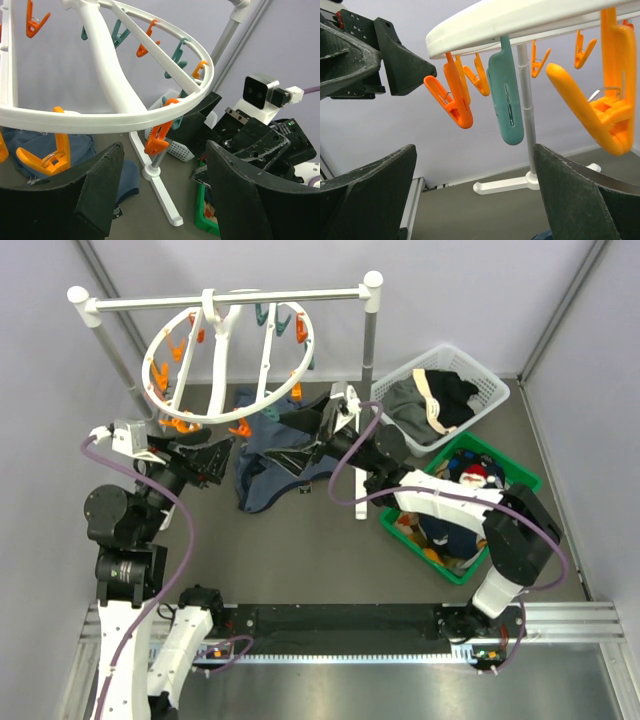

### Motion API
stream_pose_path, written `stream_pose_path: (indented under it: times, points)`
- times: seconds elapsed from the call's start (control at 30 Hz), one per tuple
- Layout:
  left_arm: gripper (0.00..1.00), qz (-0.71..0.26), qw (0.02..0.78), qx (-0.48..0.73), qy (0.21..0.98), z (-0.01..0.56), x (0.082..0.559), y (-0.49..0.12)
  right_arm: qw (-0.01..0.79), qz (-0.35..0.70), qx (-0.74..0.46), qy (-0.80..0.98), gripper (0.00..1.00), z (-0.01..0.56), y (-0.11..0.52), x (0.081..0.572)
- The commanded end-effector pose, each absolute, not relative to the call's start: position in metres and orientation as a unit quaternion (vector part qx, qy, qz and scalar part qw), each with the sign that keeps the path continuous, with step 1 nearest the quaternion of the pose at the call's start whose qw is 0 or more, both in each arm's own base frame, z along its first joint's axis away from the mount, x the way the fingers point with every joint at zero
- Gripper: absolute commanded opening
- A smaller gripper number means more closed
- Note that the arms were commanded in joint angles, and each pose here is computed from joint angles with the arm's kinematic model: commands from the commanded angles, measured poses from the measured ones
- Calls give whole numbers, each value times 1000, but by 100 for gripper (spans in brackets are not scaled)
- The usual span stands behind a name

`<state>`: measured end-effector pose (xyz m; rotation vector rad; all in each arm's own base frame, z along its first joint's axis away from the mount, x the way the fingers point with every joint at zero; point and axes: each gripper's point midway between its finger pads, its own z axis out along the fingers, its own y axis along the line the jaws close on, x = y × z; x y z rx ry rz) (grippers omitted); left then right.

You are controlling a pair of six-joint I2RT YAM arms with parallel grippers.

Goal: Clip the socks to the hanger
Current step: Open the clamp at the hanger.

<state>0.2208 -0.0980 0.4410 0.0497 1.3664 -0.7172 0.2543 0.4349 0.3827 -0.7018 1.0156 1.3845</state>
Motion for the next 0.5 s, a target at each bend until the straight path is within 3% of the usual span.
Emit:
stream_pose_path:
  times: [0.0, 0.23, 0.47]
  points:
    - [71, -322, 719, 50, 614, 442, 223, -103, 609, 615, -305, 397, 99, 411, 444, 245]
    - [68, -321, 705, 48, 631, 430, 238, -104, 604, 618, -308, 399, 99, 407, 457, 252]
    - [58, -328, 697, 46, 636, 428, 244, -107, 597, 629, -313, 387, 99, 410, 465, 250]
